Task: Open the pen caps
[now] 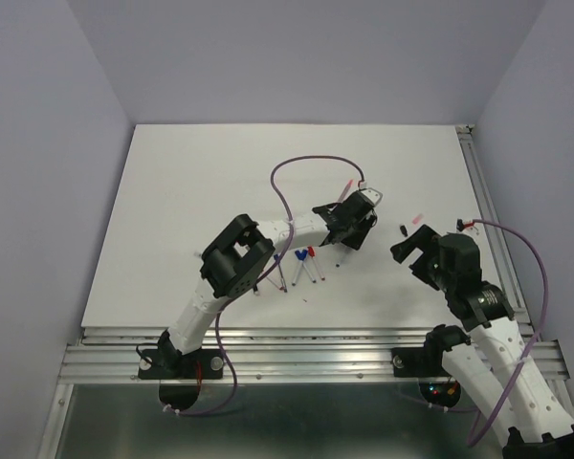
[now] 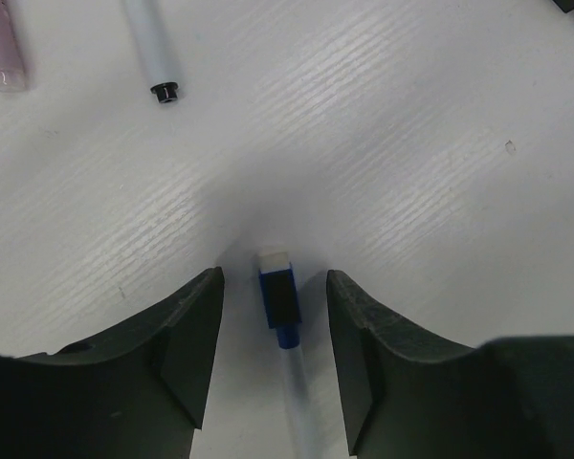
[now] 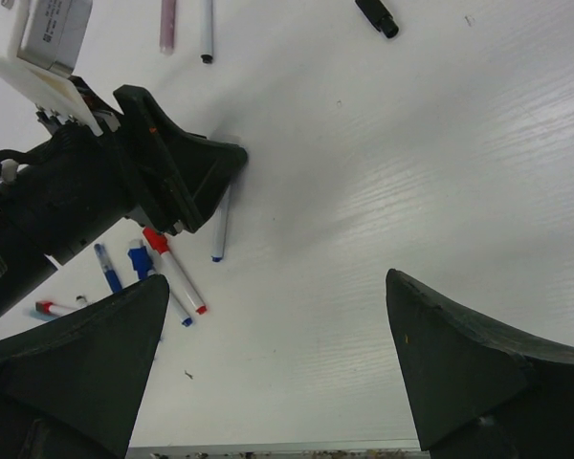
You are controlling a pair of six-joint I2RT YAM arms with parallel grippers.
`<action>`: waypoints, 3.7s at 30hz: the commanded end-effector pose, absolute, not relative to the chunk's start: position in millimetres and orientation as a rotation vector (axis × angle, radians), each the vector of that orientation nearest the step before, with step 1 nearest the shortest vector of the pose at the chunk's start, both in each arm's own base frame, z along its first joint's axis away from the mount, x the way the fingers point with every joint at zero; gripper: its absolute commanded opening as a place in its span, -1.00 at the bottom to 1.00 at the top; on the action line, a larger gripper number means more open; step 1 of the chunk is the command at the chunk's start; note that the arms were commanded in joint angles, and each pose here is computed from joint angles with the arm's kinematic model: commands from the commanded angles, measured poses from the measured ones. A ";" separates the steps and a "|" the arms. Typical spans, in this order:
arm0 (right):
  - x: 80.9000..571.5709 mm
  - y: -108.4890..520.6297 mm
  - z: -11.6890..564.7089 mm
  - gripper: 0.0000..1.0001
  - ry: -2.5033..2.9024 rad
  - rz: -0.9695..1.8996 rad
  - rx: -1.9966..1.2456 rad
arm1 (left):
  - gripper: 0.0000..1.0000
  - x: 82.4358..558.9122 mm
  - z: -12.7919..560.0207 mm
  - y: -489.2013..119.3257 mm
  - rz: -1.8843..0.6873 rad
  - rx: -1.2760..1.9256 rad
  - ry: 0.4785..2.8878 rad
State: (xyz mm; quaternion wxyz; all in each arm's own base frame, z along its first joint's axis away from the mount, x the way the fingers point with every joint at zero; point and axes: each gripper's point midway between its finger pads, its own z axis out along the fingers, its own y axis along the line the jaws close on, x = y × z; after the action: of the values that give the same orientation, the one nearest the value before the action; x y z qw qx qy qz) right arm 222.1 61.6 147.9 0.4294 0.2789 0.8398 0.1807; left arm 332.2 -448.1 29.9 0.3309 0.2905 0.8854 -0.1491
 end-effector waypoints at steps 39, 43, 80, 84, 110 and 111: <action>223.0 244.4 205.2 1.00 1.981 1.265 -0.052 | -1.00 290.2 175.7 -341.0 -0.726 -0.404 2.139; 237.2 267.0 190.1 1.00 2.043 1.238 -0.059 | -1.00 286.4 176.6 -338.1 -0.740 -0.417 2.138; 129.1 299.1 175.2 -0.99 2.093 1.617 -0.161 | -1.00 442.1 166.3 -292.9 -0.529 -0.583 1.953; 138.8 282.6 164.1 -0.99 2.102 1.497 -0.057 | -1.00 458.2 170.0 -291.5 -0.505 -0.563 1.934; 421.2 145.2 85.1 -0.99 2.183 0.261 0.466 | -1.00 301.8 186.8 -278.7 -0.782 -0.163 1.944; 422.8 141.7 62.0 -0.99 2.244 0.208 0.469 | -1.00 300.3 190.2 -275.5 -0.781 -0.165 1.934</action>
State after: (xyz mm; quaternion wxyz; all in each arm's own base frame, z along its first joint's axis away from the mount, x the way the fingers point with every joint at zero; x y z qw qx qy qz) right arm 375.2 140.4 43.5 0.3709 0.1939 0.9026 0.1008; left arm 306.0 -280.0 179.7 0.4796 -0.0817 0.8140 -0.3173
